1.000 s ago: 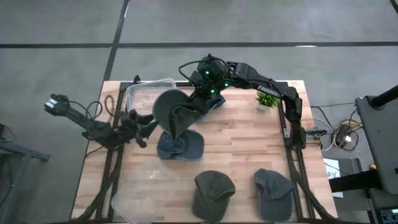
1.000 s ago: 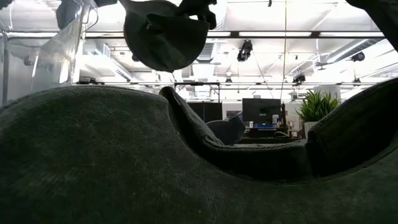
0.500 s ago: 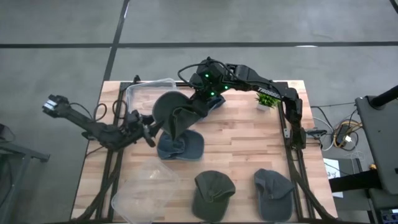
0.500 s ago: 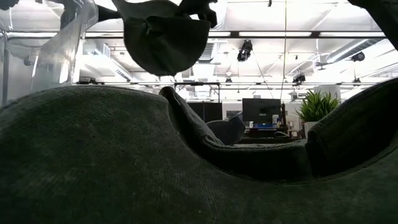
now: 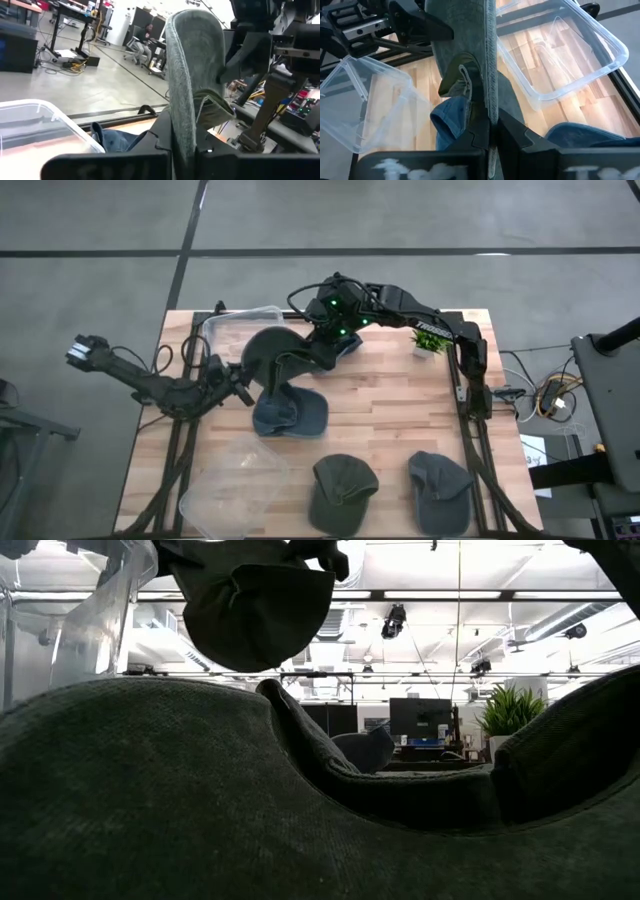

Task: Pick & Place hat
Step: Put the top gray cap into the top transparent bin

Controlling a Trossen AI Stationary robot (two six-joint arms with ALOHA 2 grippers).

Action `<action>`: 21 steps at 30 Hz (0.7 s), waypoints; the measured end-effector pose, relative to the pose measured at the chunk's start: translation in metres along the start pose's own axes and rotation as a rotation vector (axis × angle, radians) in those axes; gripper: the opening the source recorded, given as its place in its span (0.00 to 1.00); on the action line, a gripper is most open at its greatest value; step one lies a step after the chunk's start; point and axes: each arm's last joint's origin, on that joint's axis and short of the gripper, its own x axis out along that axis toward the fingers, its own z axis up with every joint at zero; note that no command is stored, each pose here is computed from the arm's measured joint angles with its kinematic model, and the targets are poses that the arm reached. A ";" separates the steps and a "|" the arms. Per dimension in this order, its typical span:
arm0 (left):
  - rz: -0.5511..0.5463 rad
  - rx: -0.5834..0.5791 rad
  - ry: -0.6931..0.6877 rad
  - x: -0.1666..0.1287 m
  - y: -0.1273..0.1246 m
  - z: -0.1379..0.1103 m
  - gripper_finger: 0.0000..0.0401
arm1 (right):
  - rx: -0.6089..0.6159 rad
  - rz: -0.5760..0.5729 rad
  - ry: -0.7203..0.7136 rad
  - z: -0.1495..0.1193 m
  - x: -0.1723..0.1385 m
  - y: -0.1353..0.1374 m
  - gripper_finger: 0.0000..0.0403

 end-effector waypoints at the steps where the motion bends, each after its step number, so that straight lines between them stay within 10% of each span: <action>1: 0.005 -0.004 -0.002 0.000 0.000 0.000 0.02 | 0.000 0.000 0.000 0.000 0.000 0.000 0.04; 12: 0.063 -0.018 -0.032 -0.001 0.003 0.004 0.01 | -0.063 0.005 0.046 -0.004 0.001 -0.001 0.19; 21: 0.348 -0.109 -0.164 -0.005 0.013 0.014 0.01 | -0.088 -0.020 0.135 -0.013 -0.006 -0.006 0.35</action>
